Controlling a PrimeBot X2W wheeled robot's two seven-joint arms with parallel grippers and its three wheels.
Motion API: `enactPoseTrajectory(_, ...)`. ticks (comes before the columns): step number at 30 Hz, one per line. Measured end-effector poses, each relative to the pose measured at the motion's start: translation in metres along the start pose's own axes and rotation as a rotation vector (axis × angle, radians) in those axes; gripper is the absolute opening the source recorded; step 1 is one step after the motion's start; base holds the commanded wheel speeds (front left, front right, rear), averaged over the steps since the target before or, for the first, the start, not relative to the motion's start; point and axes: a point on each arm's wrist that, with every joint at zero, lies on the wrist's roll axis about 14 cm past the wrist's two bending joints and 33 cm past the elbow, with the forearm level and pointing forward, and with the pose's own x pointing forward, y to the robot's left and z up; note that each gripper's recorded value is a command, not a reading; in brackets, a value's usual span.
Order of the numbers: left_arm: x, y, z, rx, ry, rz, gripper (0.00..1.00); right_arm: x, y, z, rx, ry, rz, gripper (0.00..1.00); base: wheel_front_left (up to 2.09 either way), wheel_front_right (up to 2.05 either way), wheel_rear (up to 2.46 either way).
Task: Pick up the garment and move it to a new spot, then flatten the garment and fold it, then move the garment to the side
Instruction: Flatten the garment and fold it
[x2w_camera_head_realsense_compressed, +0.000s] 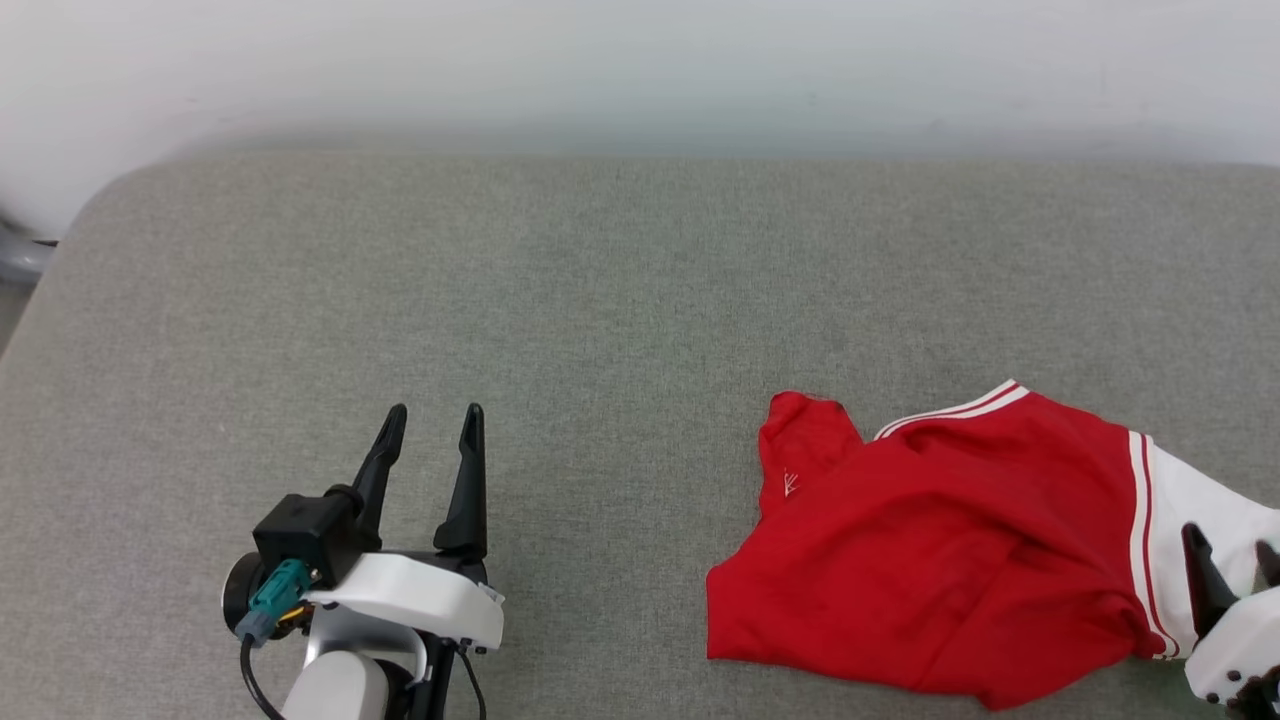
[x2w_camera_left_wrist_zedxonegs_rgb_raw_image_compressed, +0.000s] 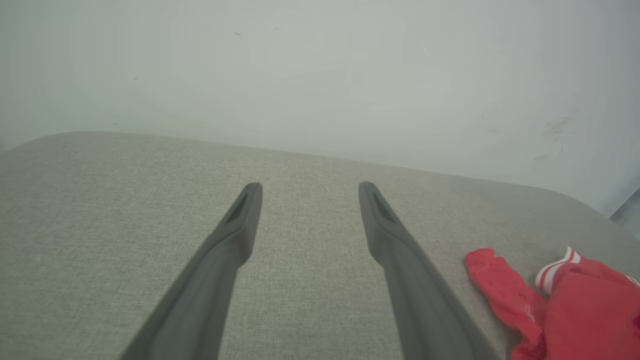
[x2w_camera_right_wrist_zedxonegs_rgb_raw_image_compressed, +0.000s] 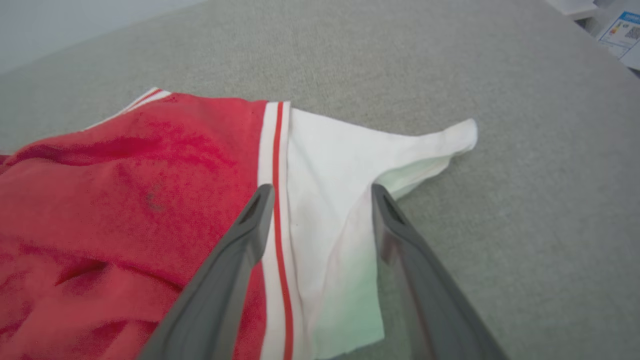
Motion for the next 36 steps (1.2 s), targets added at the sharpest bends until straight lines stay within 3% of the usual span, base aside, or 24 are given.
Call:
enactPoseTrajectory(8,-0.016,0.000,0.009,0.005,-0.006,0.000,1.00,-0.022,0.042,0.062,-0.092,-0.342,0.080,1.00,0.00,0.00,0.00)
enactPoseTrajectory(16,-0.028,0.002,0.014,0.004,0.001,0.013,1.00,-0.054,0.086,0.073,-0.148,-0.442,0.196,1.00,0.00,0.00,0.00)
enactPoseTrajectory(22,-0.022,-0.015,0.001,0.012,0.084,-0.045,1.00,-0.080,0.104,0.085,-0.163,-0.512,0.245,1.00,0.00,0.00,0.00)
enactPoseTrajectory(30,0.022,-0.081,-0.004,0.031,0.164,-0.279,1.00,-0.092,0.113,0.091,-0.148,-0.533,0.273,1.00,0.00,0.00,0.00)
enactPoseTrajectory(36,0.045,-0.133,-0.039,0.043,0.359,-0.454,1.00,-0.084,0.102,0.087,-0.107,-0.514,0.242,1.00,0.00,0.00,0.00)
